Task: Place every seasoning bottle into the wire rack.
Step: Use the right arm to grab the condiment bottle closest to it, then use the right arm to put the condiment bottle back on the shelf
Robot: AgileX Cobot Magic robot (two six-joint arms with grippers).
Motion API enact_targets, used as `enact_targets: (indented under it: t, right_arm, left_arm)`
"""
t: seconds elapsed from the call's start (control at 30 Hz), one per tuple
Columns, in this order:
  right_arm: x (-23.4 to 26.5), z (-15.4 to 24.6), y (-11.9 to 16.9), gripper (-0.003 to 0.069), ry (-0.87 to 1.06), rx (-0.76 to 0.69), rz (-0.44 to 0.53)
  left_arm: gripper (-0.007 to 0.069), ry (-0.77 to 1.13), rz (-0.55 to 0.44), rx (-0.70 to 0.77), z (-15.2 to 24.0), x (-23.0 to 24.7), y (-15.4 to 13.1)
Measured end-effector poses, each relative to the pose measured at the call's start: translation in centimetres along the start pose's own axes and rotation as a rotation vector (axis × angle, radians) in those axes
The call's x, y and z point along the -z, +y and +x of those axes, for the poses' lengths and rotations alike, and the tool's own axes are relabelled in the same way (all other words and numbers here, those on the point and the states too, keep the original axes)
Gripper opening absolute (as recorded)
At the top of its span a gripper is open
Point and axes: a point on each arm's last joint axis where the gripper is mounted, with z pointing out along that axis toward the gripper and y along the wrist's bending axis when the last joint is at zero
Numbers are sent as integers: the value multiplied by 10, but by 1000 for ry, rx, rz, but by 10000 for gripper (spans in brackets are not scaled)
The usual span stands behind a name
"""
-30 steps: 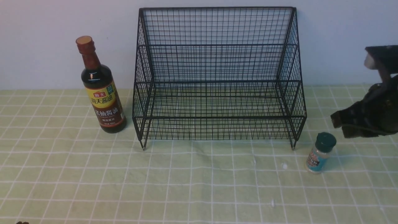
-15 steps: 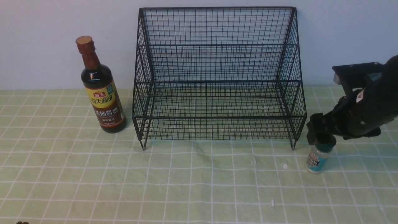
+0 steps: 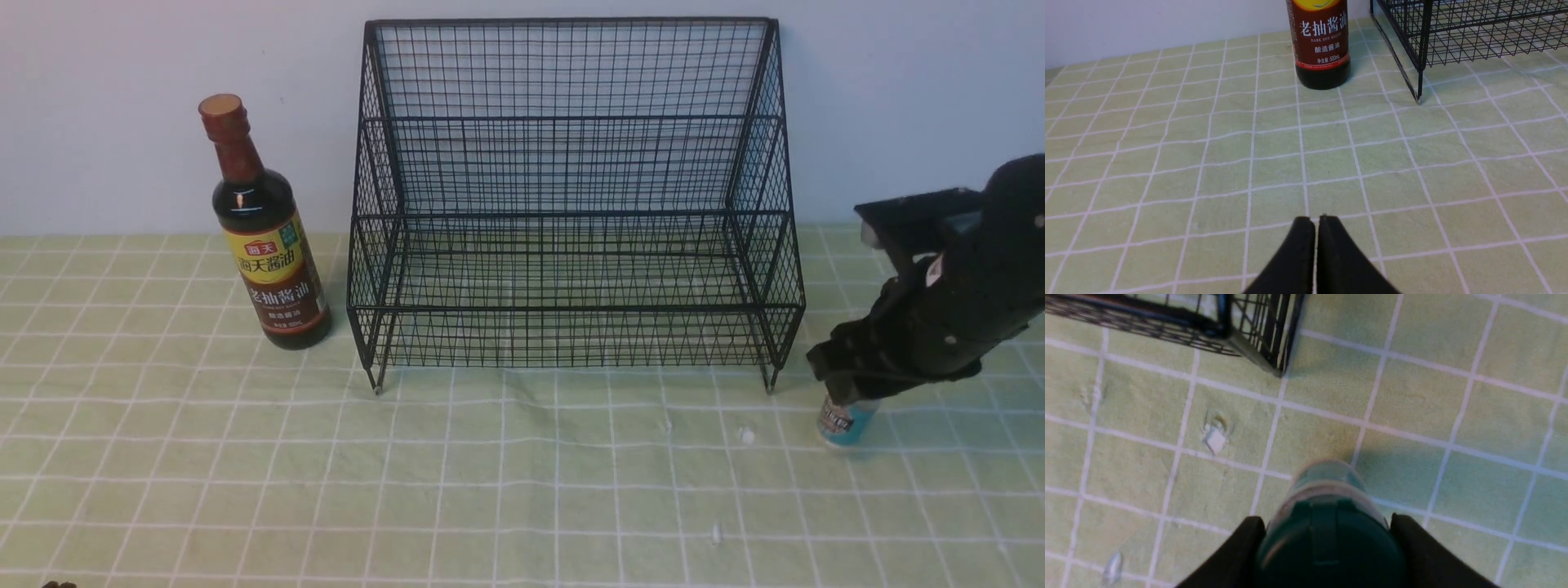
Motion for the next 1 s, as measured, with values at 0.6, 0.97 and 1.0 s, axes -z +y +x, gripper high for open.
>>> enact_targets:
  t: [0.6, 0.97, 1.0]
  right_arm:
    - [134, -37, 29, 353, -305, 123, -150]
    - [49, -91, 46, 353, -187, 206, -113]
    - [49, -91, 46, 353, -186, 206, -112]
  left_arm:
    - [-6, 0, 0, 0, 0, 0, 0]
    - [-6, 0, 0, 0, 0, 0, 0]
    - [-6, 0, 0, 0, 0, 0, 0]
